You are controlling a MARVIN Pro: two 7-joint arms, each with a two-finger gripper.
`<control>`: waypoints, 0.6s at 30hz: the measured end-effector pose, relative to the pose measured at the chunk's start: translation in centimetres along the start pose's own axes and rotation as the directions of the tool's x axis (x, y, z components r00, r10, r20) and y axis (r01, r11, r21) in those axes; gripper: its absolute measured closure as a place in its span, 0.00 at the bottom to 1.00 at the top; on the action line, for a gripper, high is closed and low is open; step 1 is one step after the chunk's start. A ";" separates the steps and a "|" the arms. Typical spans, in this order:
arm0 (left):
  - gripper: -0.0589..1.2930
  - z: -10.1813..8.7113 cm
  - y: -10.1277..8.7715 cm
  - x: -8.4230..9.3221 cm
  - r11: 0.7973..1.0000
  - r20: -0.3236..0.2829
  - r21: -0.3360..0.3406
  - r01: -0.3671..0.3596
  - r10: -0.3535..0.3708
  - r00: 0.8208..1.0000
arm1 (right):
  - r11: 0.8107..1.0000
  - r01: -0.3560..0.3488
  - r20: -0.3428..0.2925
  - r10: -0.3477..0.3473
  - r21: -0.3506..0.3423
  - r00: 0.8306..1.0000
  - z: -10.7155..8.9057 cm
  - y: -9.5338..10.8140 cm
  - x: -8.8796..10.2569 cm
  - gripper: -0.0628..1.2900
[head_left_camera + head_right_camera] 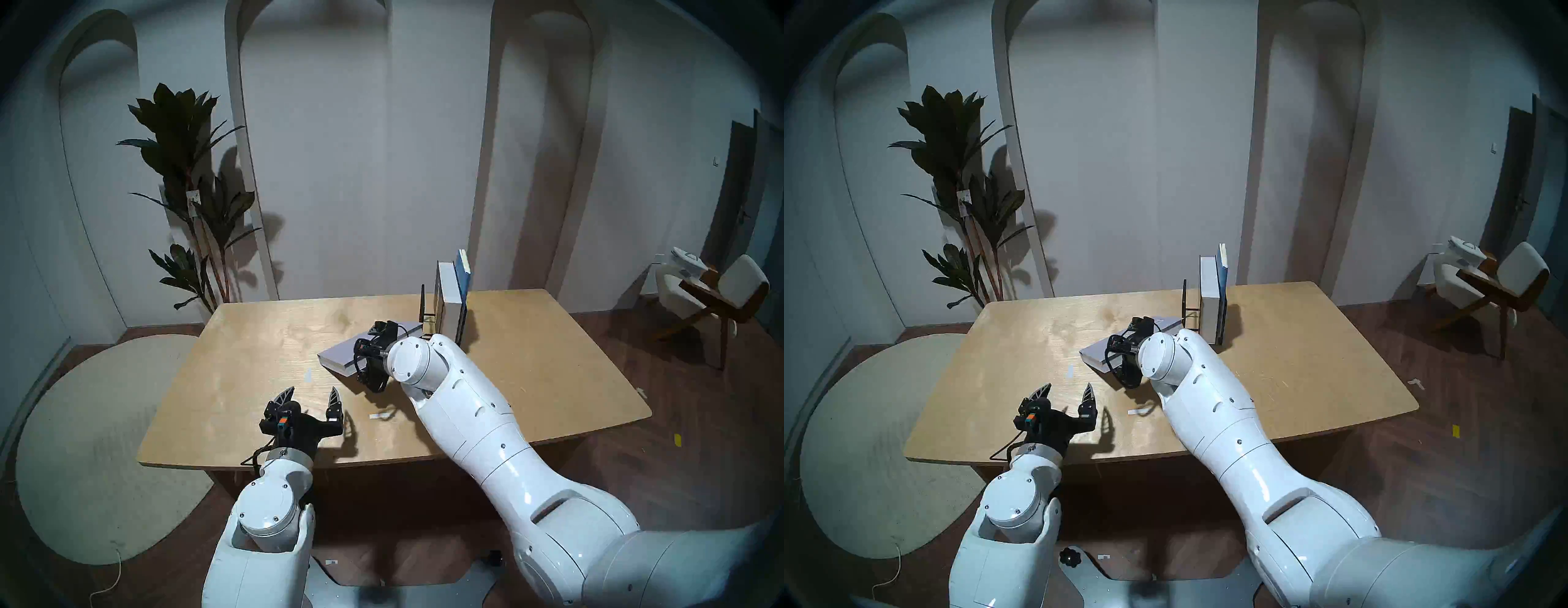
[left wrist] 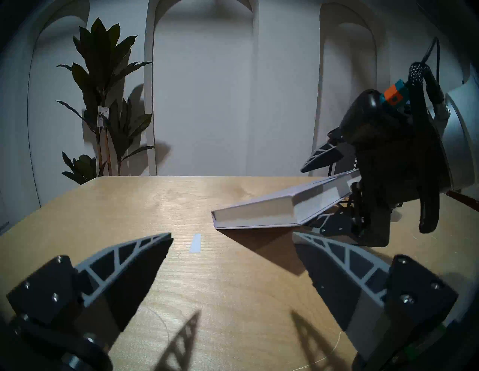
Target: Stack the books into one stack
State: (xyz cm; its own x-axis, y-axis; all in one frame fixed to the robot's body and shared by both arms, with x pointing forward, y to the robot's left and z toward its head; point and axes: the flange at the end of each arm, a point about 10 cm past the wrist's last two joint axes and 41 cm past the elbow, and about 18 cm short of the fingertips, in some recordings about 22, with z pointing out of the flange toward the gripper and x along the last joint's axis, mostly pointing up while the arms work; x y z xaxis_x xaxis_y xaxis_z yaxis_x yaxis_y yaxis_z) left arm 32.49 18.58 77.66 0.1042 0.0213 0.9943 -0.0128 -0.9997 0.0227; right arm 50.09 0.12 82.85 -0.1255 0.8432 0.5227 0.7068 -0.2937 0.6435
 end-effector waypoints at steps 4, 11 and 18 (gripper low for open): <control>0.04 0.0 0.0 0.0 1.000 0.000 0.000 0.000 0.000 1.000 | 0.998 0.020 0.004 -0.020 0.067 1.000 -0.5 -1.8 1.3 0.04; 0.04 0.0 0.0 0.0 1.000 0.000 0.000 0.000 0.000 1.000 | 0.992 -0.065 -0.015 0.067 0.110 0.998 -1.7 -2.5 3.4 0.04; 0.04 0.0 0.0 0.0 1.000 0.000 0.000 0.000 0.000 1.000 | 0.976 -0.216 0.032 0.215 0.028 0.976 -3.0 0.4 2.7 0.04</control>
State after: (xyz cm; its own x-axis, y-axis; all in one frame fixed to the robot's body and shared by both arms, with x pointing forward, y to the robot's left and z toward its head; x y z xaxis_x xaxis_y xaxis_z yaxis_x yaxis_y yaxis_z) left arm 32.49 18.58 77.65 0.1044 0.0212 0.9943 -0.0129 -0.9997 0.0227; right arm 47.94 0.96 86.23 0.0517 0.7746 0.6304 0.7362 -0.4561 0.5000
